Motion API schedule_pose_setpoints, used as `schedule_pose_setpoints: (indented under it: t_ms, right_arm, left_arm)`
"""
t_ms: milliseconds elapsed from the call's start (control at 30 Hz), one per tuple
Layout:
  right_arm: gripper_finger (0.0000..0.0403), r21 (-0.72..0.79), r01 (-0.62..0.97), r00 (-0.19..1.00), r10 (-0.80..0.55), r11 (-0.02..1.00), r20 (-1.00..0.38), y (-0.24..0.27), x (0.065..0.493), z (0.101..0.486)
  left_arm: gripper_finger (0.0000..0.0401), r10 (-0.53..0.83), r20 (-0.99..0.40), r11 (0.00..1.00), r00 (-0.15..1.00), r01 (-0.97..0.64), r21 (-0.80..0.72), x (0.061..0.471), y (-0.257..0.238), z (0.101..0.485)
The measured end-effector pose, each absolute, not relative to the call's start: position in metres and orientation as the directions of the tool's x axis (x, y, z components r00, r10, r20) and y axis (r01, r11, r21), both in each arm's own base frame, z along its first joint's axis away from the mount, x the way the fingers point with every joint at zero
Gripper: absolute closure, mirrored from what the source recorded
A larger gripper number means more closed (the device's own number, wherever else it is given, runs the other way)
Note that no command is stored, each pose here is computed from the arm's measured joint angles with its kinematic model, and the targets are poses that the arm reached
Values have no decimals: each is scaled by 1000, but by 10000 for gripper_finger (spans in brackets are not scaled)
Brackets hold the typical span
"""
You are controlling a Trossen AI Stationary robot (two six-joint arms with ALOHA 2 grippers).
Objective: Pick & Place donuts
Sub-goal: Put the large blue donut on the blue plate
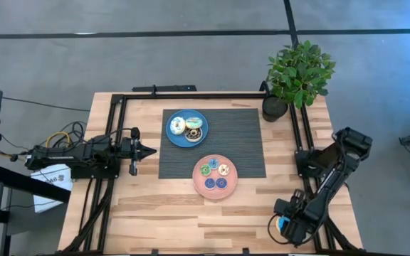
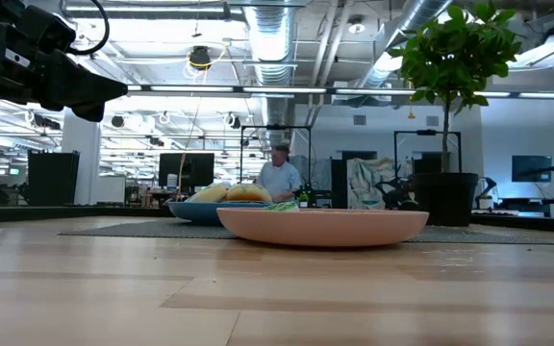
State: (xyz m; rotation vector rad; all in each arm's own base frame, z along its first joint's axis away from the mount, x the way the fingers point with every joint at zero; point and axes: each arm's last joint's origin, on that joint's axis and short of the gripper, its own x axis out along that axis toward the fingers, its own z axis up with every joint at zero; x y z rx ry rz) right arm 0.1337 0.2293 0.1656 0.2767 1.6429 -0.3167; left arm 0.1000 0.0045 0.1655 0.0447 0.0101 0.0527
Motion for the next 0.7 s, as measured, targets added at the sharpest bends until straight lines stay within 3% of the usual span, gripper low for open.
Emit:
schedule_pose_setpoints:
  t_ms: [300, 467, 700]
  right_arm:
    - [127, -99, 349, -186, -34, 932, -982, 239, 138, 136]
    - [132, -89, 354, -175, -28, 931, -984, 240, 139, 135]
    - [206, -73, 419, -127, -21, 905, -992, 237, 137, 147]
  left_arm:
    - [401, 53, -9, 998, 999, -52, 45, 100, 4, 165]
    - [401, 53, -9, 998, 999, -52, 45, 100, 5, 165]
    - [401, 53, -9, 998, 999, -52, 45, 100, 4, 165]
